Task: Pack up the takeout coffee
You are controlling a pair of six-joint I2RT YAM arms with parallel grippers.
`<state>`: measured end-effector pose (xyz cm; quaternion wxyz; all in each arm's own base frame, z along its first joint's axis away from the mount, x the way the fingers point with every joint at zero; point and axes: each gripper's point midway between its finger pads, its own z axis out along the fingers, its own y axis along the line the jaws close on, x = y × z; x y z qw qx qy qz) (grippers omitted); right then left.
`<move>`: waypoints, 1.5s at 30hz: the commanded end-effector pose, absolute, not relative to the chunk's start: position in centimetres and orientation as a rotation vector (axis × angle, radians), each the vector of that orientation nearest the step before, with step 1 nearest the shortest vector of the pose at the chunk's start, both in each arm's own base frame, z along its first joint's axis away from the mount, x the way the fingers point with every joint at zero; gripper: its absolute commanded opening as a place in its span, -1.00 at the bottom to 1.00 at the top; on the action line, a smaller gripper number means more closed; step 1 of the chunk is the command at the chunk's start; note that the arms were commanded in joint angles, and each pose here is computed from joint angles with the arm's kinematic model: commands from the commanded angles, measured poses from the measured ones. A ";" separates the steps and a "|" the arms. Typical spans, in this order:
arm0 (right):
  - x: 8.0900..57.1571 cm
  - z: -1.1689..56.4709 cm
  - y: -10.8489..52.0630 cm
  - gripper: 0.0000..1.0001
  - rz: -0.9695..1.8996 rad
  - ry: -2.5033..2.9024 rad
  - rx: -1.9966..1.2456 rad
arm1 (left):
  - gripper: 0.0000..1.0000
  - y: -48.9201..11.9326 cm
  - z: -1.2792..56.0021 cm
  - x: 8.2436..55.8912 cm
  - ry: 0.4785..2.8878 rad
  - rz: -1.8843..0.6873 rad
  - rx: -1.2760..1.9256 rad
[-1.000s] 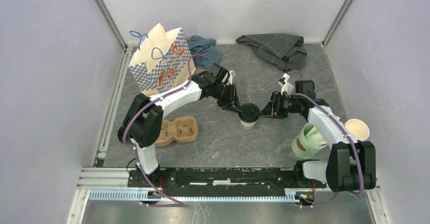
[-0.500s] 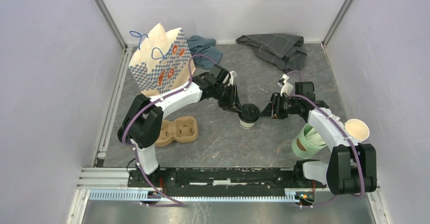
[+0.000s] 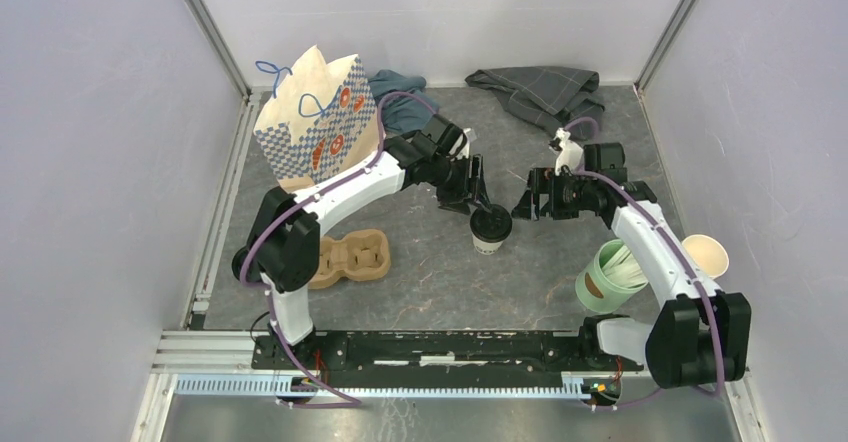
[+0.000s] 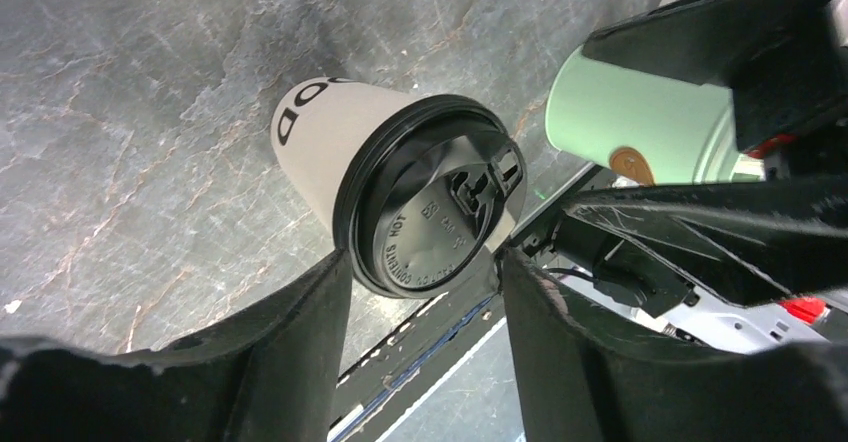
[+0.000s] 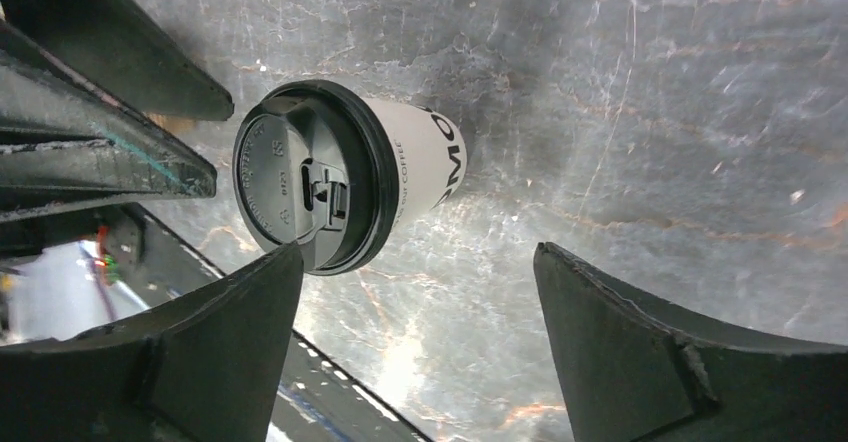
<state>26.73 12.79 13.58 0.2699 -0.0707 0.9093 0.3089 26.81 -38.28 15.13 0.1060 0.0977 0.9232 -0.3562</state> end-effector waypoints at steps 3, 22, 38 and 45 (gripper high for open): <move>27.9 16.7 14.7 0.96 0.657 2.364 -0.475 | 0.51 -36.0 20.1 27.0 2.601 -0.965 0.352; 27.3 14.4 20.3 0.96 0.157 2.432 -0.937 | 0.86 -29.1 26.7 24.7 2.359 -0.867 0.239; 28.7 12.9 17.4 0.77 -0.057 2.453 -0.784 | 0.87 -29.6 26.9 25.2 2.355 -0.870 0.243; 33.9 12.3 8.5 0.77 -0.166 2.472 -0.395 | 0.87 -30.2 27.2 25.4 2.355 -0.885 0.269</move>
